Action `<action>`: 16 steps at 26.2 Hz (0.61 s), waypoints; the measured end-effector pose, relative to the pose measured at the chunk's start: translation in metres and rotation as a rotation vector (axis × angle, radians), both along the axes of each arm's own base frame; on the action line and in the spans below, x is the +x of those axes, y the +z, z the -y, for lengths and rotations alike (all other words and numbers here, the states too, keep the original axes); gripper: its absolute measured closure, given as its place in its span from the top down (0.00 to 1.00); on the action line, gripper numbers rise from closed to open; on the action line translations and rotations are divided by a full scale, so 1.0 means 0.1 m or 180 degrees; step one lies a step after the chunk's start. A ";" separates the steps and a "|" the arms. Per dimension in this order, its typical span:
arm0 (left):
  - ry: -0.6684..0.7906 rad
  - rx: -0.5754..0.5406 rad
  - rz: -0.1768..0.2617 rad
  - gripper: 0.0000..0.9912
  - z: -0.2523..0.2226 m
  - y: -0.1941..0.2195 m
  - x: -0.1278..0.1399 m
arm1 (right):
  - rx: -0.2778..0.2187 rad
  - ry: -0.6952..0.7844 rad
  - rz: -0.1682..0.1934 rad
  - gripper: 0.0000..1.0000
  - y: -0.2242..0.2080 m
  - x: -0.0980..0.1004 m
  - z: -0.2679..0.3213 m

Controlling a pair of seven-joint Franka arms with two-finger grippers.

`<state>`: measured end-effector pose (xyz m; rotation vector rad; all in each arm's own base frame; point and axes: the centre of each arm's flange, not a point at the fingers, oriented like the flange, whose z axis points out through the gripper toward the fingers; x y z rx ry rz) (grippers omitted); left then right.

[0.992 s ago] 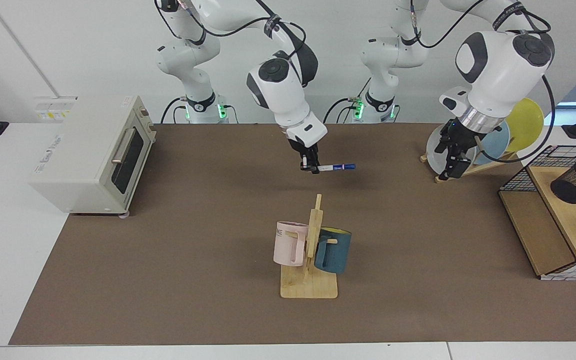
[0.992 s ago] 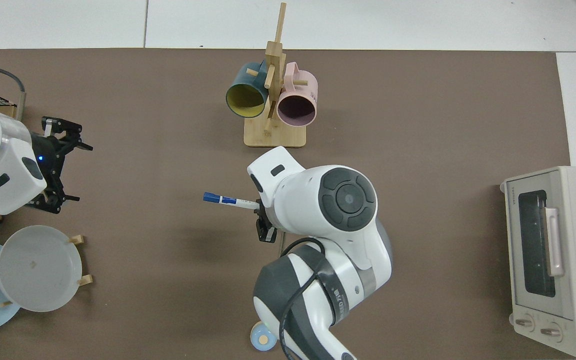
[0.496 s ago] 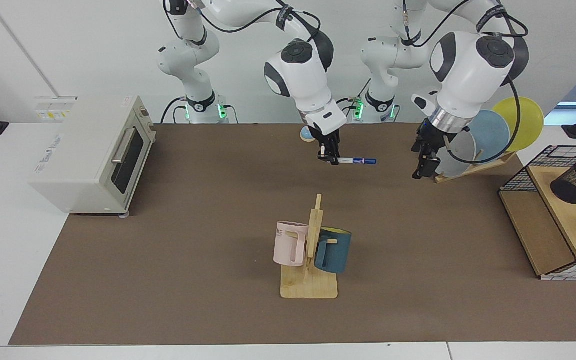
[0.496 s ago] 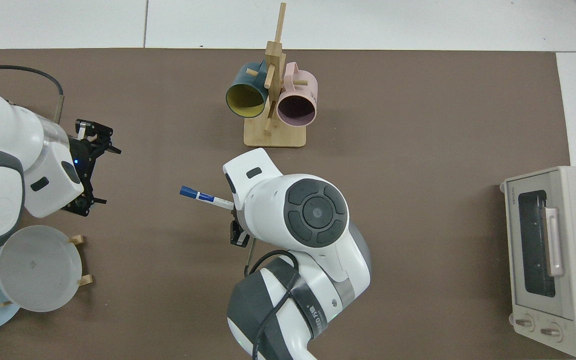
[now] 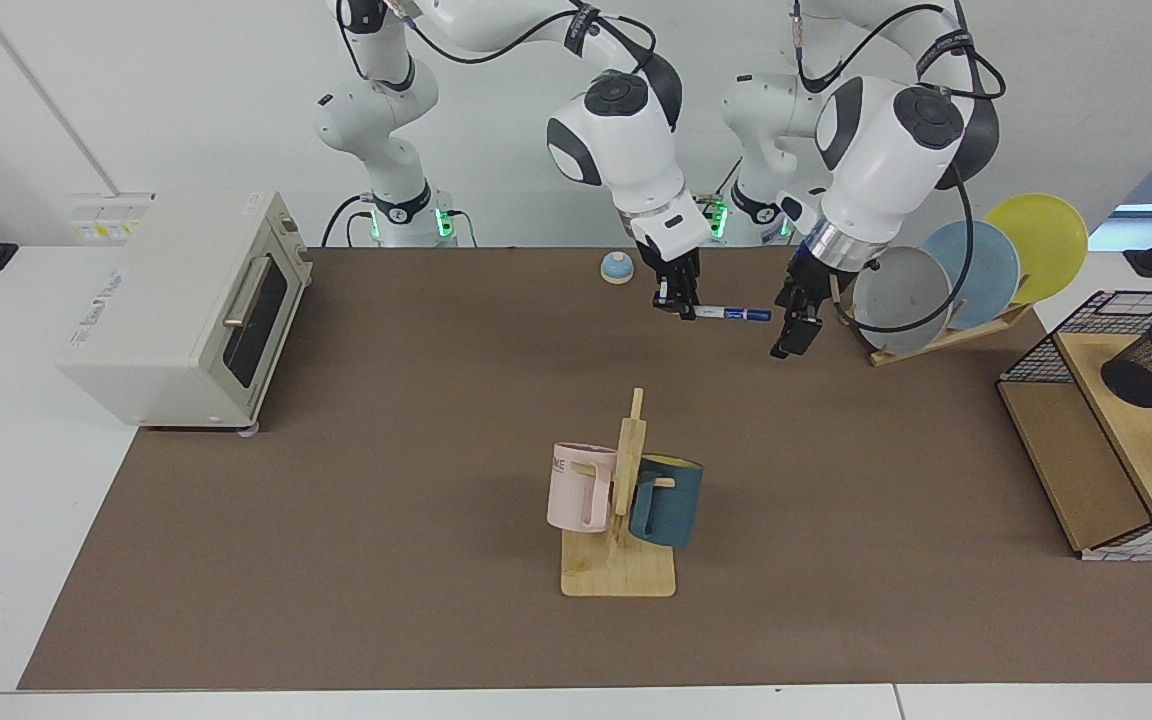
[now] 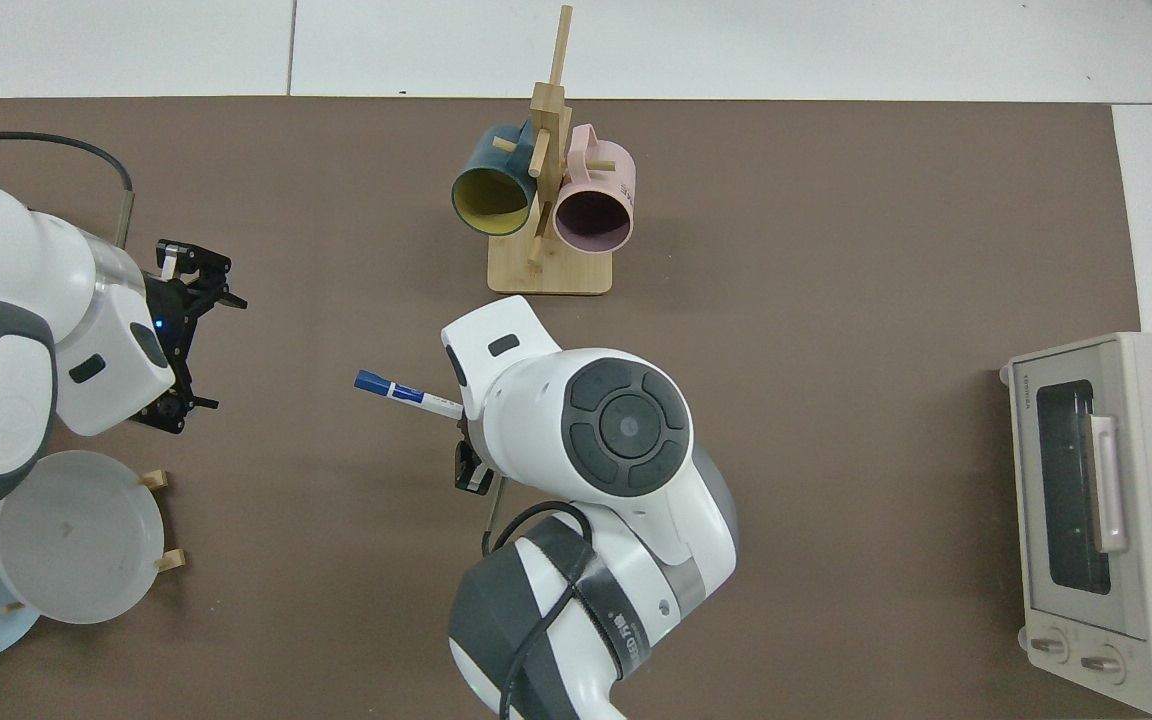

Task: Put markers into pen holder
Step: 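Hold the marker with the right gripper while the left gripper reaches it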

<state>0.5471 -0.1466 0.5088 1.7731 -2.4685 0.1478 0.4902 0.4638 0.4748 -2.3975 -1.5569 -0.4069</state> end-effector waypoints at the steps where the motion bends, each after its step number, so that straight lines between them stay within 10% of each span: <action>1: -0.0030 -0.0001 0.0006 1.00 0.03 0.01 -0.01 | -0.0001 -0.0002 0.0000 0.17 0.00 0.00 0.00; 16: -0.0501 -0.0008 0.0048 0.82 0.22 0.01 -0.10 | -0.0005 -0.0016 0.0001 0.17 -0.01 0.03 0.02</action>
